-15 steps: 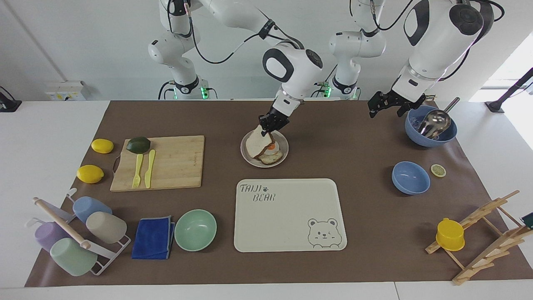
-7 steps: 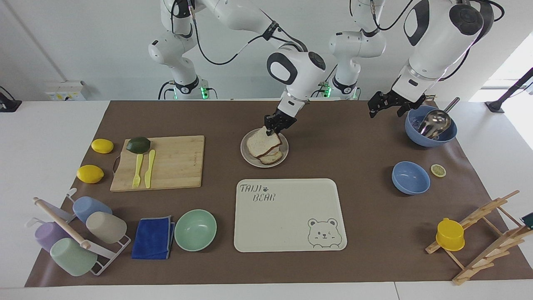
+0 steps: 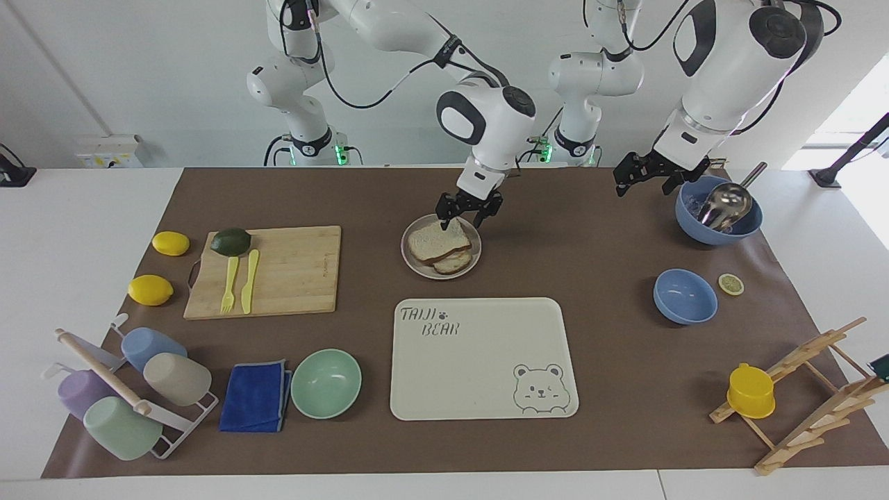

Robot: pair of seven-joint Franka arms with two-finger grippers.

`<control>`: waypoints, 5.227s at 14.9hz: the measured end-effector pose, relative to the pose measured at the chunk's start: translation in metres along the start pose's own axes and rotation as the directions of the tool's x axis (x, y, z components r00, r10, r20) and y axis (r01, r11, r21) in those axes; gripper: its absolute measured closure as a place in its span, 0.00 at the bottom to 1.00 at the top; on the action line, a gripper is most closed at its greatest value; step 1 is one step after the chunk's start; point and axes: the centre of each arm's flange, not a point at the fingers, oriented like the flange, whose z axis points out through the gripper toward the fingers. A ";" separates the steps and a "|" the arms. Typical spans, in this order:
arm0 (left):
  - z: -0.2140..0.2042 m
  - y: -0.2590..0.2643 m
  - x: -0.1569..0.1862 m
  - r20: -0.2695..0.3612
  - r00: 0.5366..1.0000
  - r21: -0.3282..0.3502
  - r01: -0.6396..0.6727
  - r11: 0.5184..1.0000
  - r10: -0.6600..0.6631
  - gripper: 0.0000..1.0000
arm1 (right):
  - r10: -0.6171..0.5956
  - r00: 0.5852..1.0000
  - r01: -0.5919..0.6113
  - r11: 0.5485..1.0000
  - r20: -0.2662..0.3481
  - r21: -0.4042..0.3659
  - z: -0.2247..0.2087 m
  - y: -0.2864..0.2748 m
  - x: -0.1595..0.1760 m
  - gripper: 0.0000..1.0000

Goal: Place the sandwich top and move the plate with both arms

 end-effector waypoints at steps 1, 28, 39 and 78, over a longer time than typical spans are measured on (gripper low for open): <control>0.000 0.000 0.000 -0.001 1.000 0.000 0.001 1.000 -0.001 0.00 | 0.044 0.999 -0.044 0.999 0.021 0.014 -0.019 0.045 0.014 0.00; 0.272 0.223 -0.085 -0.001 0.985 -0.103 0.171 0.980 -0.172 0.20 | 0.042 0.986 -0.062 0.990 0.159 0.124 -0.092 0.356 0.027 0.00; 0.302 0.238 -0.089 0.003 0.991 -0.104 0.130 0.986 -0.130 0.43 | 0.022 0.990 -0.040 0.991 0.142 0.127 -0.101 0.346 0.024 0.00; 0.207 0.104 0.200 0.022 0.969 -0.320 0.240 0.917 -0.246 0.96 | 0.024 0.992 -0.040 0.991 0.127 0.129 -0.106 0.347 0.023 0.00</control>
